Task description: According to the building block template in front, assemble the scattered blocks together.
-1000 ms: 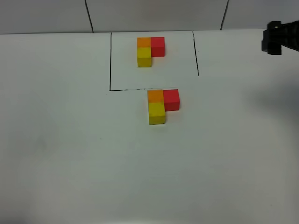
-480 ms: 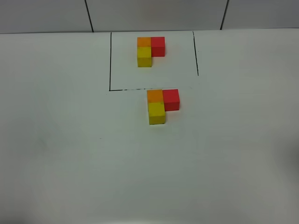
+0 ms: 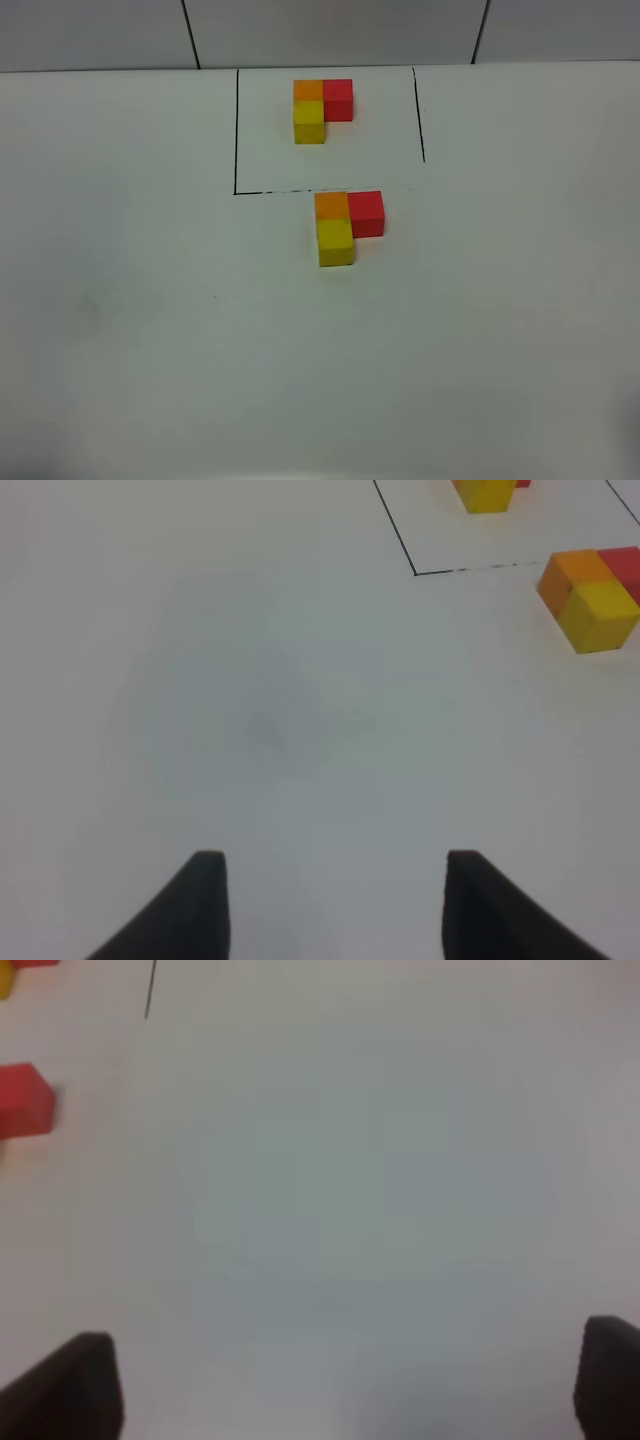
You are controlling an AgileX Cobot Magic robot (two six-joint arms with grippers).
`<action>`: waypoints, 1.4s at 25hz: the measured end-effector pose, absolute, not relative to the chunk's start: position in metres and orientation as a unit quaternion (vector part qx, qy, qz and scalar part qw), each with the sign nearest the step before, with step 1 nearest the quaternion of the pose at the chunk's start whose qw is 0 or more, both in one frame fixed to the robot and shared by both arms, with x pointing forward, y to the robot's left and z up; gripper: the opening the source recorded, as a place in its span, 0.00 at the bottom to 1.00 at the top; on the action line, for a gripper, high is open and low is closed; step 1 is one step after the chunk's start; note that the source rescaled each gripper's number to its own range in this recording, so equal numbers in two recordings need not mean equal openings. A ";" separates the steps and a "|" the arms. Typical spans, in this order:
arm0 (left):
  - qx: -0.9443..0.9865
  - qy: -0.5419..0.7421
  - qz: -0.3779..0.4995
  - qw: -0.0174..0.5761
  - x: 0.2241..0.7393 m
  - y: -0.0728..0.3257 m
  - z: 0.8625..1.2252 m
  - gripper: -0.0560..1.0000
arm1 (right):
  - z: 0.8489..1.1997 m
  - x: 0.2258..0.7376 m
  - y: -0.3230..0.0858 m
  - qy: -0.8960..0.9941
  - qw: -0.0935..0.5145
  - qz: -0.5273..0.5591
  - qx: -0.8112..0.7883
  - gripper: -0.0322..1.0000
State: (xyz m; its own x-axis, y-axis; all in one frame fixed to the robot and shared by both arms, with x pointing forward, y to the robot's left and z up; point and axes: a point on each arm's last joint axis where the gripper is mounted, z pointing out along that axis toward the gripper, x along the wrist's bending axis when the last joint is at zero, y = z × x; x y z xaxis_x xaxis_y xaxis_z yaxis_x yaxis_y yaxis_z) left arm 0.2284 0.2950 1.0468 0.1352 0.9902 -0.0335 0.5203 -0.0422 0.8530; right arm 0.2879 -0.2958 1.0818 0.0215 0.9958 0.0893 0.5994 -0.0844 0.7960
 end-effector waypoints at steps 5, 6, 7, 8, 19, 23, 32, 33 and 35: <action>0.652 0.580 0.311 0.378 0.228 0.295 1.047 0.14 | 1.063 0.267 -0.296 0.606 0.306 0.356 0.642 0.92; 0.652 0.580 0.311 0.378 0.228 0.295 1.047 0.14 | 1.060 0.264 -0.296 0.608 0.307 0.356 0.640 0.92; 0.652 0.580 0.311 0.378 0.228 0.295 1.047 0.14 | 1.059 0.260 -0.296 0.610 0.312 0.358 0.635 0.92; 0.652 0.580 0.311 0.378 0.228 0.295 1.047 0.14 | 1.059 0.256 -0.296 0.611 0.317 0.362 0.629 0.92; 0.652 0.580 0.311 0.378 0.228 0.295 1.047 0.14 | 1.053 0.242 -0.293 0.627 0.332 0.377 0.595 0.92; 0.652 0.580 0.311 0.378 0.228 0.295 1.047 0.14 | 1.053 0.242 -0.293 0.627 0.332 0.377 0.595 0.90; 0.652 0.580 0.311 0.378 0.228 0.295 1.047 0.14 | 1.053 0.242 -0.293 0.628 0.331 0.378 0.595 0.84; 0.652 0.580 0.311 0.378 0.228 0.295 1.047 0.14 | 1.053 0.242 -0.293 0.628 0.331 0.378 0.595 0.83; 0.652 0.580 0.311 0.378 0.228 0.295 1.047 0.14 | 1.053 0.242 -0.293 0.628 0.331 0.378 0.595 0.82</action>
